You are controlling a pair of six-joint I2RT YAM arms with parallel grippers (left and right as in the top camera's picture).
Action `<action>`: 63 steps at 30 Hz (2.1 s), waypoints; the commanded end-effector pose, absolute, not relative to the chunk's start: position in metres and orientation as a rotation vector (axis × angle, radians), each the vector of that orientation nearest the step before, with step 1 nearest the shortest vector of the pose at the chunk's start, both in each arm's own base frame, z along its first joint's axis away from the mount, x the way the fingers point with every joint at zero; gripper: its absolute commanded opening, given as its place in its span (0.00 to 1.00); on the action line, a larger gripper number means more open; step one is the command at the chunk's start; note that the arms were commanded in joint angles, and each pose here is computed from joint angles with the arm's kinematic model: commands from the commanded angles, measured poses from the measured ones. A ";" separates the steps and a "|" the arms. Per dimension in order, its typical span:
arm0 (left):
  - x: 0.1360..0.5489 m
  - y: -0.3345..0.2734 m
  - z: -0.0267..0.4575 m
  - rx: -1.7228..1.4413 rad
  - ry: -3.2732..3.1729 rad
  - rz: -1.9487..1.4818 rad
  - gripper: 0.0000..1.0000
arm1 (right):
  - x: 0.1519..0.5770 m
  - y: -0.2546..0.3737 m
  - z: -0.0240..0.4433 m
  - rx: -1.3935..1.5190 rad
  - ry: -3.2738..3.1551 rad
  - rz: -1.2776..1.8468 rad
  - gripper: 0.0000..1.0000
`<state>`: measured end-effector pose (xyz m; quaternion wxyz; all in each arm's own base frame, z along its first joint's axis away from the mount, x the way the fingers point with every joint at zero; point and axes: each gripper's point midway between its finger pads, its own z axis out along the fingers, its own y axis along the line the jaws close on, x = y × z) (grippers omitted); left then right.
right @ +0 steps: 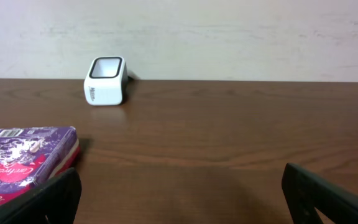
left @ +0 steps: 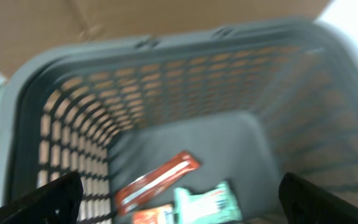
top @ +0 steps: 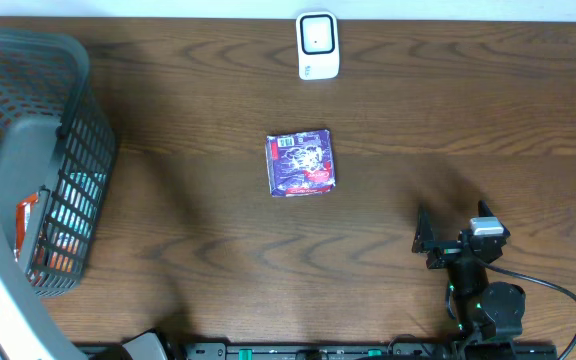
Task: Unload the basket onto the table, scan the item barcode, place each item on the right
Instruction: 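Reach the left gripper into the basket and grasp the red bar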
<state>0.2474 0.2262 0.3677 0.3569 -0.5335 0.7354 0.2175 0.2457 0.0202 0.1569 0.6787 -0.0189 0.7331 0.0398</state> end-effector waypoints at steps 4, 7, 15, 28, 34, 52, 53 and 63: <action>0.233 0.243 0.300 -1.533 2.049 0.659 1.00 | 0.245 0.020 0.156 -0.054 1.648 0.077 0.99; 0.231 0.245 0.269 -1.473 2.226 0.721 0.87 | 0.245 0.020 0.156 -0.054 1.648 0.077 0.99; 0.223 0.267 0.197 -1.423 2.572 0.804 0.94 | 0.245 0.020 0.156 -0.054 1.648 0.077 0.99; 0.216 0.262 0.124 -1.411 2.936 0.678 0.88 | 0.245 0.020 0.156 -0.054 1.648 0.077 0.99; 0.228 0.270 0.112 -1.411 2.902 0.665 0.93 | 0.245 0.020 0.156 -0.054 1.648 0.077 0.99; 0.260 0.260 0.039 -1.220 2.895 0.410 0.86 | 0.245 0.020 0.156 -0.054 1.648 0.077 0.99; 0.261 0.261 0.036 -1.204 2.892 0.415 0.86 | 0.245 0.020 0.156 -0.054 1.648 0.077 0.99; 0.245 0.266 0.011 -1.187 2.889 0.541 0.50 | 0.245 0.020 0.156 -0.054 1.648 0.077 0.99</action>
